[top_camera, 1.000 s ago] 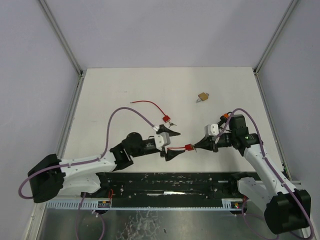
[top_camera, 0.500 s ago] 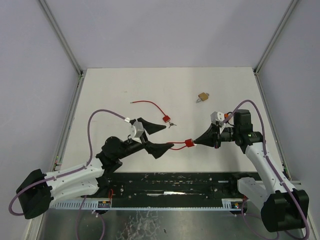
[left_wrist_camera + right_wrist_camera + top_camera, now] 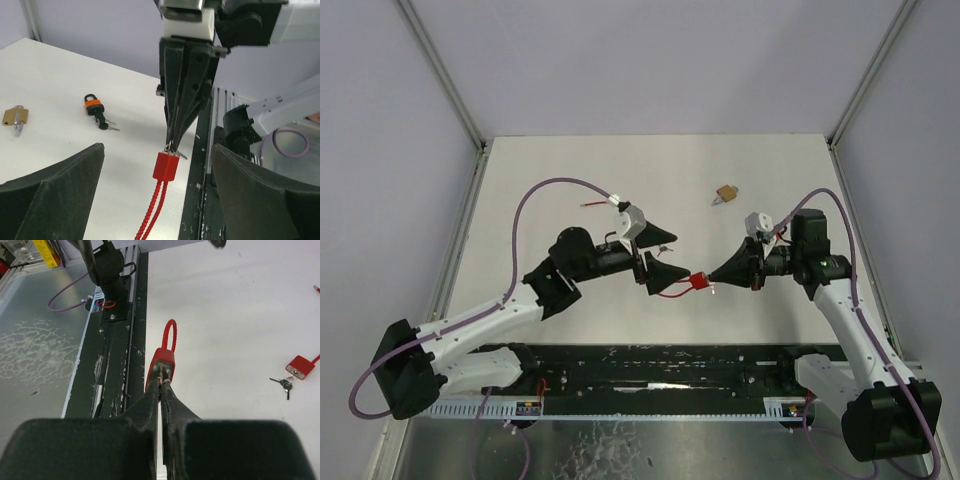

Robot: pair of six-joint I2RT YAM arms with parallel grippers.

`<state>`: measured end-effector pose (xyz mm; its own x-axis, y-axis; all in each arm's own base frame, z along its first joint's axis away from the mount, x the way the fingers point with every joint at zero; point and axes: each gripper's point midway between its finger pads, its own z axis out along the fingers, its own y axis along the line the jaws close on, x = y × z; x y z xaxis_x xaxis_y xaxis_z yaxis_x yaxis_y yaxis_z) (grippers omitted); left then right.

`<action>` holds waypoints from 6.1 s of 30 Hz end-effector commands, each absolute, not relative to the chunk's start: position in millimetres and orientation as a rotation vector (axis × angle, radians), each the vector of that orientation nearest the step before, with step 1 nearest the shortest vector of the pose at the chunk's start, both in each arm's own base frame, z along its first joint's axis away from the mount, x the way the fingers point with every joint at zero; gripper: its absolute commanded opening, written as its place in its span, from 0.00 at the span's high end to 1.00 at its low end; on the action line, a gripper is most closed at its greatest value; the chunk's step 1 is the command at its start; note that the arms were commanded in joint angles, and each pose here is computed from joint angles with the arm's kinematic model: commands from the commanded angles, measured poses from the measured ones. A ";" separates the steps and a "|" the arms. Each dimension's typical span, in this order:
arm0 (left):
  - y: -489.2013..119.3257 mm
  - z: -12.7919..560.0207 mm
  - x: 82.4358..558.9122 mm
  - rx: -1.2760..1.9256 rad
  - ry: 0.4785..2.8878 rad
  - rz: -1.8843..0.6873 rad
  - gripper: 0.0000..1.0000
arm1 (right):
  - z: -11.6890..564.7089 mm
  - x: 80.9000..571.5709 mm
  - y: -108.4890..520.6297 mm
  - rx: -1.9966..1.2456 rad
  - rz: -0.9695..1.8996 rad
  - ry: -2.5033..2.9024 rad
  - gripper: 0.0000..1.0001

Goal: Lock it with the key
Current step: Lock the lock.

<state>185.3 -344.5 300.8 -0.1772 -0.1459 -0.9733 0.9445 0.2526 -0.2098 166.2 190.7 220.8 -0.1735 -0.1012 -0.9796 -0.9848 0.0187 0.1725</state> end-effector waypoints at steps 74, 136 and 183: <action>-375.8 406.8 216.3 0.639 0.994 -1.462 1.00 | 290.4 168.8 204.5 -1.271 1.403 1.185 0.52; -448.5 285.8 233.7 0.746 1.310 -1.553 1.00 | 303.9 216.8 200.0 -0.951 1.283 1.283 1.00; -391.4 196.1 216.9 1.708 1.037 -0.658 1.00 | 241.4 178.8 185.1 -1.509 0.912 0.992 0.59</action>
